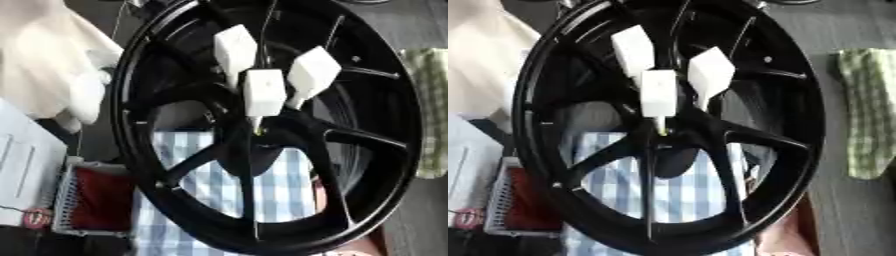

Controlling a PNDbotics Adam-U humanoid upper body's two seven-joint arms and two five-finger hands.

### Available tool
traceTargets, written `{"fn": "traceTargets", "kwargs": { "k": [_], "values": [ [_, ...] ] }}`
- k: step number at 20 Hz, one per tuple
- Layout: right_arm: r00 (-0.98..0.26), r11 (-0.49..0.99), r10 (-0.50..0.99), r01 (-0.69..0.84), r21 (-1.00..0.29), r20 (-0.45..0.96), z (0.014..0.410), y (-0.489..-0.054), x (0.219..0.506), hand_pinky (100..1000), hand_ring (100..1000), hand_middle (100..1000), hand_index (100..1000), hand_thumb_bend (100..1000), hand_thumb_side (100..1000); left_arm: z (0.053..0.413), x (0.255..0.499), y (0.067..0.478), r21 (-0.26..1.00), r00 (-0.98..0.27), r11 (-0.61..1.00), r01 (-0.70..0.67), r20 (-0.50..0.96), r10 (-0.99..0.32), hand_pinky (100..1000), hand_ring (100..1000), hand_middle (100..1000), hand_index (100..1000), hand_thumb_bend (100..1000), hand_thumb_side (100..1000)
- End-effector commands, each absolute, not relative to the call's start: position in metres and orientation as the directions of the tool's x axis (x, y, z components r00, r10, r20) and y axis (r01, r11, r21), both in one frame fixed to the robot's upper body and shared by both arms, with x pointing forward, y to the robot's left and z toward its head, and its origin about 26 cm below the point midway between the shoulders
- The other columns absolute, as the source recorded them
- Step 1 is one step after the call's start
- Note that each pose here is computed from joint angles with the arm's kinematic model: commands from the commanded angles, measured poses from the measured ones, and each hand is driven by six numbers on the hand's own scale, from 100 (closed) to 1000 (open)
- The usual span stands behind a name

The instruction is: Pull the pin out of the wheel hub.

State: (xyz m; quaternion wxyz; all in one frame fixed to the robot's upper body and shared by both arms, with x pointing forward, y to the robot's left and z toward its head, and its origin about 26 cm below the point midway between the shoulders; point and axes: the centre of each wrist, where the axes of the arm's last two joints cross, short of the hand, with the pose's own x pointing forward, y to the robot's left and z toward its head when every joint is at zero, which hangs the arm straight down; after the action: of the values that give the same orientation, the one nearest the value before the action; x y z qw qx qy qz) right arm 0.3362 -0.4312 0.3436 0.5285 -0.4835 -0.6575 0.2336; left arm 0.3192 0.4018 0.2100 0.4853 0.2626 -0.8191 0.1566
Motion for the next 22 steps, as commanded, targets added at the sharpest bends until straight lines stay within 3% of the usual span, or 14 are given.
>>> {"fn": "traceTargets", "kwargs": {
  "k": [1,4,9,14,22],
  "values": [
    [-0.165,0.517,0.847,0.478,-0.710,0.505,0.370,-0.405,0.323,824,770,716,738,242,510,0.224,0.316,0.403,0.004,-0.419,0.814,-0.581,0.856,-0.303,731,844,847,813,656,710],
    [-0.340,0.633,0.774,0.437,-0.639,0.535,0.376,-0.376,0.319,820,753,694,726,153,567,0.225,0.317,0.402,0.003,-0.421,0.818,-0.576,0.856,-0.300,730,844,847,813,655,710],
    [-0.513,0.722,0.669,0.278,-0.633,0.538,0.378,-0.331,0.315,822,750,690,725,131,616,0.228,0.319,0.398,0.002,-0.431,0.827,-0.563,0.852,-0.296,729,843,847,812,655,710],
    [-0.594,0.762,0.581,0.157,-0.628,0.556,0.376,-0.300,0.315,823,749,689,725,155,597,0.231,0.319,0.395,0.002,-0.441,0.834,-0.551,0.848,-0.293,729,843,847,812,655,709],
    [-0.604,0.778,0.530,0.068,-0.624,0.595,0.368,-0.284,0.323,823,747,686,723,182,576,0.234,0.319,0.392,-0.001,-0.454,0.840,-0.542,0.842,-0.292,727,845,847,811,656,708]
  ]
}}
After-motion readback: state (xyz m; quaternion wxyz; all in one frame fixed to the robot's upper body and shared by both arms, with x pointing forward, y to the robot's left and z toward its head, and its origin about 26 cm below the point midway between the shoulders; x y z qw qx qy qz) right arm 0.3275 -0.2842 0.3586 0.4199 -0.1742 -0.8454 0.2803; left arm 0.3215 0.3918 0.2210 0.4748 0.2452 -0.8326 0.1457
